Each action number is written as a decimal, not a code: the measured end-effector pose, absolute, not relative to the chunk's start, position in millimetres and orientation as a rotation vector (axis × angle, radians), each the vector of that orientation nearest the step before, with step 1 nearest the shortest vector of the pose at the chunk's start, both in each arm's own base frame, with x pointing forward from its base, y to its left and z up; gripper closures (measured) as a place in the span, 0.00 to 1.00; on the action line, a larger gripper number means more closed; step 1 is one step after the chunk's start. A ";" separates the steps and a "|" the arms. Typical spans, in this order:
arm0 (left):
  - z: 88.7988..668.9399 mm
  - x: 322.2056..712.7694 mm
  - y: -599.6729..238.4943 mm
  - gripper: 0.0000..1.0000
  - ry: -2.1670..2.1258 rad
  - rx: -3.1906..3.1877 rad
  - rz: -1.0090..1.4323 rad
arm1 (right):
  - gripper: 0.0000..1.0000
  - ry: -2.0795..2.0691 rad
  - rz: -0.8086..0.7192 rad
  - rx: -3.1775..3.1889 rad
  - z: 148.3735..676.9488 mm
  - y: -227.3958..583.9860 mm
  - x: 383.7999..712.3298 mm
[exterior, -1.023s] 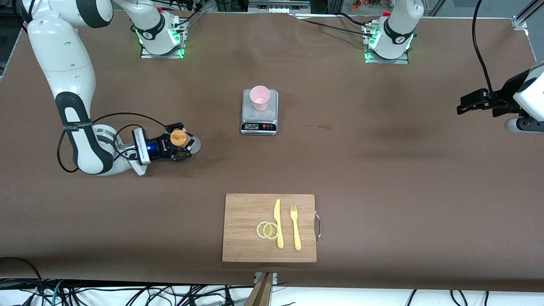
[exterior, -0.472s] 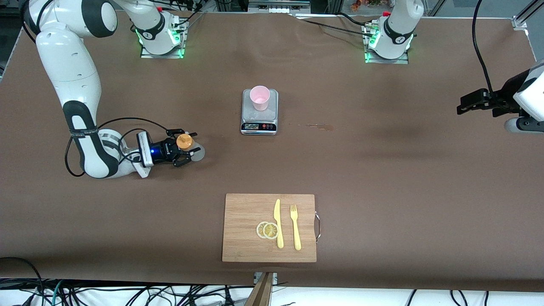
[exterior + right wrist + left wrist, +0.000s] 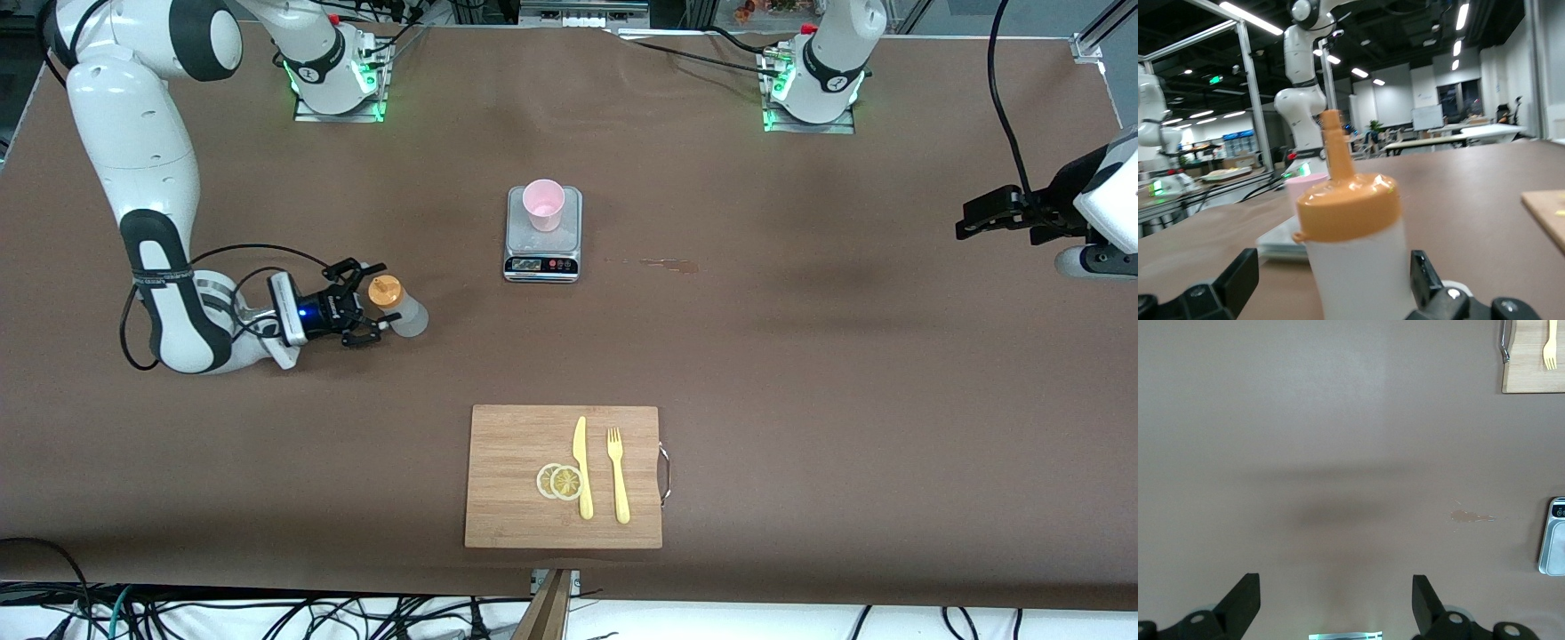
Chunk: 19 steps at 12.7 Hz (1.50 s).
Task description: Add sauce to pink cup with both arms
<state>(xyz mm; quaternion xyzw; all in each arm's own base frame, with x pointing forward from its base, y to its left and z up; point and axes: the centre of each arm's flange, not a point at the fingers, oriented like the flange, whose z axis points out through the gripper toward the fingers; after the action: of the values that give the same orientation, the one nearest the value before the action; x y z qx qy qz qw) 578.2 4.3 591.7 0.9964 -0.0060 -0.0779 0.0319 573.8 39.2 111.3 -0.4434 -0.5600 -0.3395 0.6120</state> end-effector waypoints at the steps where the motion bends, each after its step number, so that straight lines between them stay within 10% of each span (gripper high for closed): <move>1: 591.7 578.2 4.3 0.00 -0.019 3.068 -0.240 | 0.00 -1.330 -0.745 -1.029 117.5 20.1 575.4; 9: 591.8 578.4 4.3 0.00 -0.018 3.068 -0.239 | 0.00 -1.717 -0.205 -1.531 337.1 -69.4 605.2; 19: 590.5 579.2 1.8 0.00 -0.025 3.069 -0.242 | 0.00 -1.143 0.236 -2.702 574.4 -3.3 522.8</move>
<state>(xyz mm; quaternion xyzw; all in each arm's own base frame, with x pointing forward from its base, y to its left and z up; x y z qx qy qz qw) 579.2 1.8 590.5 0.9964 -0.0080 -0.0787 0.0316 522.8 -3.3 574.4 -0.9135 -0.3866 0.0797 0.0989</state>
